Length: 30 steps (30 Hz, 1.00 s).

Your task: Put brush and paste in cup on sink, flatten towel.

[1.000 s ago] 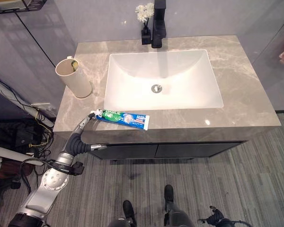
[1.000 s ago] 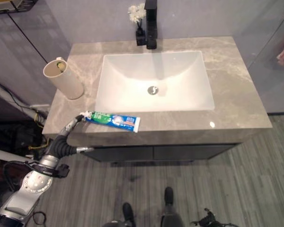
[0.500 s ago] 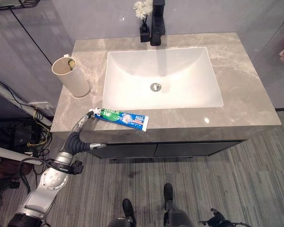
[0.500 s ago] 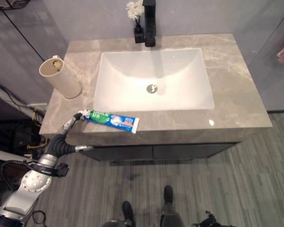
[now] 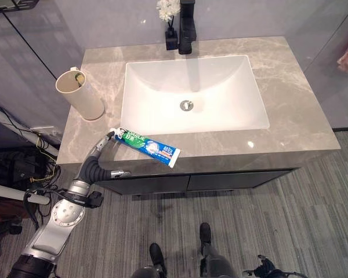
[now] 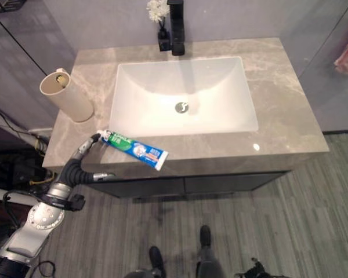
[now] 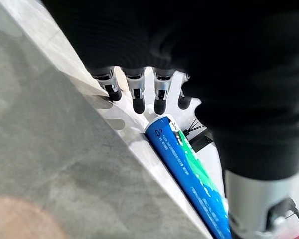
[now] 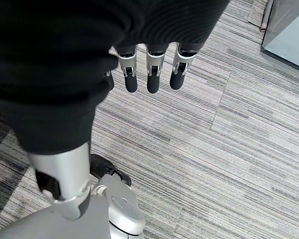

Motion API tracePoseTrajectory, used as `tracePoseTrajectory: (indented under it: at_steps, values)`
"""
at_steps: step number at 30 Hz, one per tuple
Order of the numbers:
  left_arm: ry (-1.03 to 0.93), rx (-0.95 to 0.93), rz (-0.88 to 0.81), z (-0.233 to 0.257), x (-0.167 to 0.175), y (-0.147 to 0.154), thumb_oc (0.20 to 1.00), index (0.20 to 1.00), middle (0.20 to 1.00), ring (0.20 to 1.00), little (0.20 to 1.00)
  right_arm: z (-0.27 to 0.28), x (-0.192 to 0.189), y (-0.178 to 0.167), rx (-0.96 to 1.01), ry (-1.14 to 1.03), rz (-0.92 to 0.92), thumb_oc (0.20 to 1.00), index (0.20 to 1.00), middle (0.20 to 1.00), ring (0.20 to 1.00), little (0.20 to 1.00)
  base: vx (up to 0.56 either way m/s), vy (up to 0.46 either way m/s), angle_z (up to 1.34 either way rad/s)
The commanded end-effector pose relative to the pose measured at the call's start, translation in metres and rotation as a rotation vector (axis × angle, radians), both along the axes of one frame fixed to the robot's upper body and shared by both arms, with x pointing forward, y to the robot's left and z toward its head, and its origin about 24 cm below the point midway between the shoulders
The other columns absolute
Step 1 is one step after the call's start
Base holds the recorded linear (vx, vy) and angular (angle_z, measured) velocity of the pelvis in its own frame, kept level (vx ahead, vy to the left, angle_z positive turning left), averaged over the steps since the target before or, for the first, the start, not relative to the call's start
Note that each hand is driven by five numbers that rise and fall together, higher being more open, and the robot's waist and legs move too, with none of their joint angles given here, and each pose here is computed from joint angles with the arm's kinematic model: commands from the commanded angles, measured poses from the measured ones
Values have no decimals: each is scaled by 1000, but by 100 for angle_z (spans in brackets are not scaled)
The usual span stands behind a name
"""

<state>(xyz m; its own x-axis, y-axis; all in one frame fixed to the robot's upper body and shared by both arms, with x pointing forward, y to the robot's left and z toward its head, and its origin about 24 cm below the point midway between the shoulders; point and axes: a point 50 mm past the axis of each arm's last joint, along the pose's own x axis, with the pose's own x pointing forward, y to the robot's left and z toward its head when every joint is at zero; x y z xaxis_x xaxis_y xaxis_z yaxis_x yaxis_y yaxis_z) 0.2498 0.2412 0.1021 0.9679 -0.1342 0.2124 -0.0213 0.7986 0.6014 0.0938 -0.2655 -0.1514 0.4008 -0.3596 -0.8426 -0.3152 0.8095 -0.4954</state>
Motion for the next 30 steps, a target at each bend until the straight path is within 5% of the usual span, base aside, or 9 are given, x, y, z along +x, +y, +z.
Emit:
tracePoseTrajectory:
  at_steps: [1, 30]
  values:
    - [-119, 21, 23, 22, 7, 3, 1000, 1000, 1000, 1000, 1000, 2, 8, -1, -3, -6, 3, 1000, 1000, 1000, 1000, 1000, -11, -4, -4]
    - [-114, 213, 165, 20, -13, 37, 1000, 1000, 1000, 1000, 1000, 1, -5, -9, -14, 19, -49, 1000, 1000, 1000, 1000, 1000, -1, -2, -2]
